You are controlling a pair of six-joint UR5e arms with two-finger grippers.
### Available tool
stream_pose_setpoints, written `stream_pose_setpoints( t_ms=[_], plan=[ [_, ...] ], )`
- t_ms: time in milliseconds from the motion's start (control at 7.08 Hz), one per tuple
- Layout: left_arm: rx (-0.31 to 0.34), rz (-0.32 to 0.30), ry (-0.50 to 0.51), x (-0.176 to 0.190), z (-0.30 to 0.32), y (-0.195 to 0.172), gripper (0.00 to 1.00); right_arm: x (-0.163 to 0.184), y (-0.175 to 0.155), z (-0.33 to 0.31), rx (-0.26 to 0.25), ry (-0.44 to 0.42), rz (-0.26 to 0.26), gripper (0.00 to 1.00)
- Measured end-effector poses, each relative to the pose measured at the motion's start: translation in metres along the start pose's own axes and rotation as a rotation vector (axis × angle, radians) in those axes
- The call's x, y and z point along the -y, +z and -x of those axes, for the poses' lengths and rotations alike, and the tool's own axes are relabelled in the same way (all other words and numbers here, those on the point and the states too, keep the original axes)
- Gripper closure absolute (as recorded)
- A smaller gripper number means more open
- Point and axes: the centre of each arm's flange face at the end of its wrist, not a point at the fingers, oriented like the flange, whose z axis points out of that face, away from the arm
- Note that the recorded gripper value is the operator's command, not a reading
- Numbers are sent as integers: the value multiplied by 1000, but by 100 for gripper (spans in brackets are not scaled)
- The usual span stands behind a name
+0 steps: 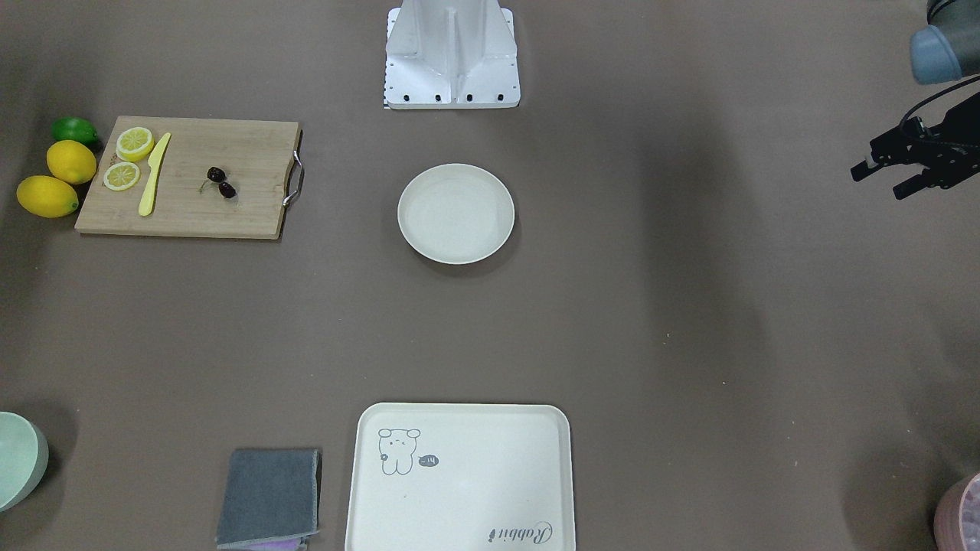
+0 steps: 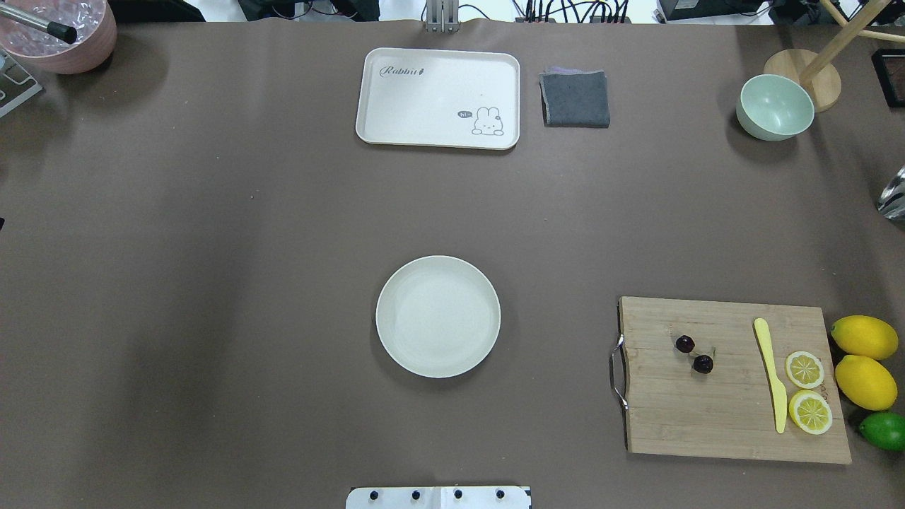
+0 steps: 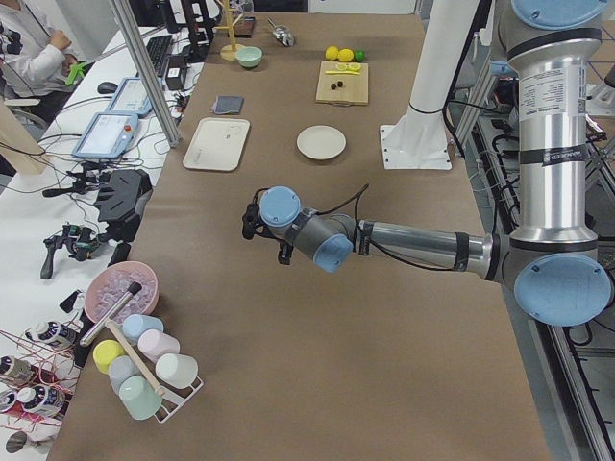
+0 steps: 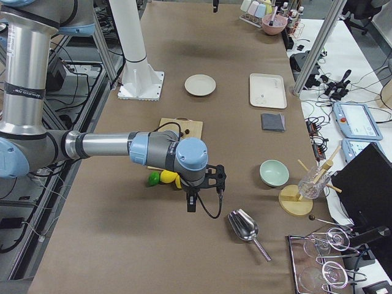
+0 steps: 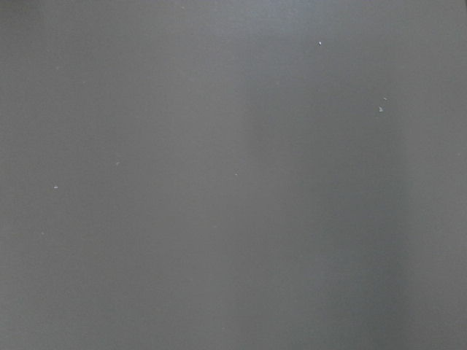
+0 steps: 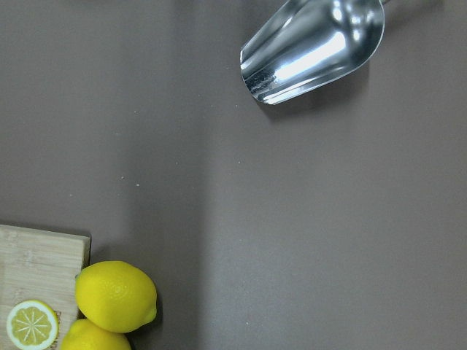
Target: Place red cherry on plate
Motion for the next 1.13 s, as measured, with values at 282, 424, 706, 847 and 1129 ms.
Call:
stream_pose_setpoints(
  t_ms=[282, 424, 706, 847, 1129],
  plan=[
    [-6, 11, -20, 3, 0, 0, 3, -14, -4, 6, 8, 8, -11, 1],
    [1, 13, -28, 6, 0, 0, 2, -17, -2, 5, 20, 31, -8, 1],
    [19, 17, -37, 7, 6, 2, 3, 6, -3, 25, 24, 45, -7, 0],
    [20, 23, -22, 7, 12, 4, 3, 18, -7, 44, 26, 27, -12, 1],
    [19, 35, 10, 4, 24, 6, 3, 29, -19, 104, 30, 31, -25, 1]
  ],
)
